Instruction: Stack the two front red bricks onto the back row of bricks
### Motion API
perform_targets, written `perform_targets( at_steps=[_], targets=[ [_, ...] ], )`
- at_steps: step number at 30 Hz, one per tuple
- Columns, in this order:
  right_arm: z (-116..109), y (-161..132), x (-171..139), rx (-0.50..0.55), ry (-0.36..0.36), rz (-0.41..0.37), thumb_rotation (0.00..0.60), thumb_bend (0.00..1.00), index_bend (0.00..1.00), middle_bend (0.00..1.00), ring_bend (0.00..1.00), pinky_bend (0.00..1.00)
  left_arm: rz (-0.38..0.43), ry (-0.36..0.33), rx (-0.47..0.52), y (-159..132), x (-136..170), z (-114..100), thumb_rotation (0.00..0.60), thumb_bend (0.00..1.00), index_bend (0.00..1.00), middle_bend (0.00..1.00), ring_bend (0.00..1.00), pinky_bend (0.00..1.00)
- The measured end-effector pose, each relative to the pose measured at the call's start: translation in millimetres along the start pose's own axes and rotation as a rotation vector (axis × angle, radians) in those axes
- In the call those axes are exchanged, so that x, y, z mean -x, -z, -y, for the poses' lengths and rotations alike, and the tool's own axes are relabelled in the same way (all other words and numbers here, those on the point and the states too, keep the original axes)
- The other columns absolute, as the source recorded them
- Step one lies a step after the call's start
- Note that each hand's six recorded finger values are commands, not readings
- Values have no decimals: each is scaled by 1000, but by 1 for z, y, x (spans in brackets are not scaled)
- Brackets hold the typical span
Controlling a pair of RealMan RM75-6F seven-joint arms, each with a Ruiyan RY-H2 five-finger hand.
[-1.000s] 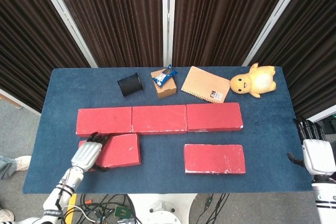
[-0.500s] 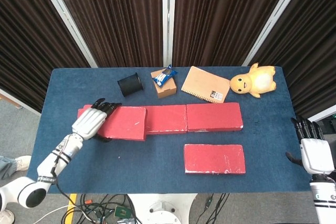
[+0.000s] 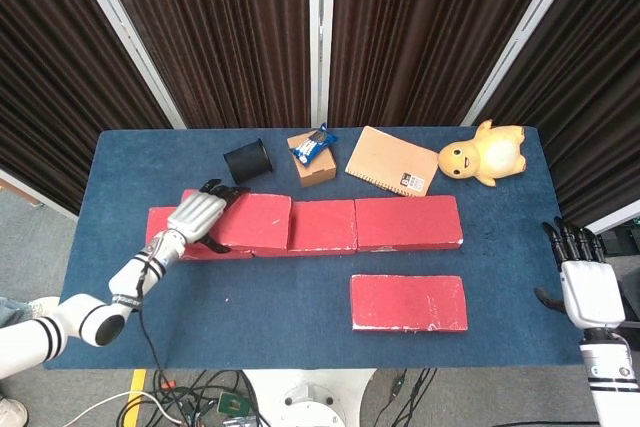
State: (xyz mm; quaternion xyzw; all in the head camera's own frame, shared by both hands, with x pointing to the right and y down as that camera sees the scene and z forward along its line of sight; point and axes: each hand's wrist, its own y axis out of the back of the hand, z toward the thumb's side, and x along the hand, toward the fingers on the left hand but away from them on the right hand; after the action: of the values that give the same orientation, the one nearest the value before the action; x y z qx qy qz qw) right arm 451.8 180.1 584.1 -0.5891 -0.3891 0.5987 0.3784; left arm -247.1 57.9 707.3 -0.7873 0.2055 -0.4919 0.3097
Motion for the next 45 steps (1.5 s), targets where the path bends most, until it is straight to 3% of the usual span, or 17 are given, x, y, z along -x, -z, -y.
perform_targets(
  at_steps=[11, 23, 45],
  targets=[
    [2, 1, 1, 6, -4, 4, 600, 77, 0, 0, 0, 0, -84, 23, 49, 11, -10, 12, 600, 123, 74, 185, 196, 0],
    [2, 4, -1, 13, 2, 16, 600, 78, 0, 0, 0, 0, -100, 1, -13, 1, -12, 16, 600, 122, 73, 189, 195, 0],
    [5, 8, 0, 18, -5, 28, 600, 79, 0, 0, 0, 0, -128, 24, 16, -9, -2, 19, 600, 121, 72, 193, 195, 0]
  ],
)
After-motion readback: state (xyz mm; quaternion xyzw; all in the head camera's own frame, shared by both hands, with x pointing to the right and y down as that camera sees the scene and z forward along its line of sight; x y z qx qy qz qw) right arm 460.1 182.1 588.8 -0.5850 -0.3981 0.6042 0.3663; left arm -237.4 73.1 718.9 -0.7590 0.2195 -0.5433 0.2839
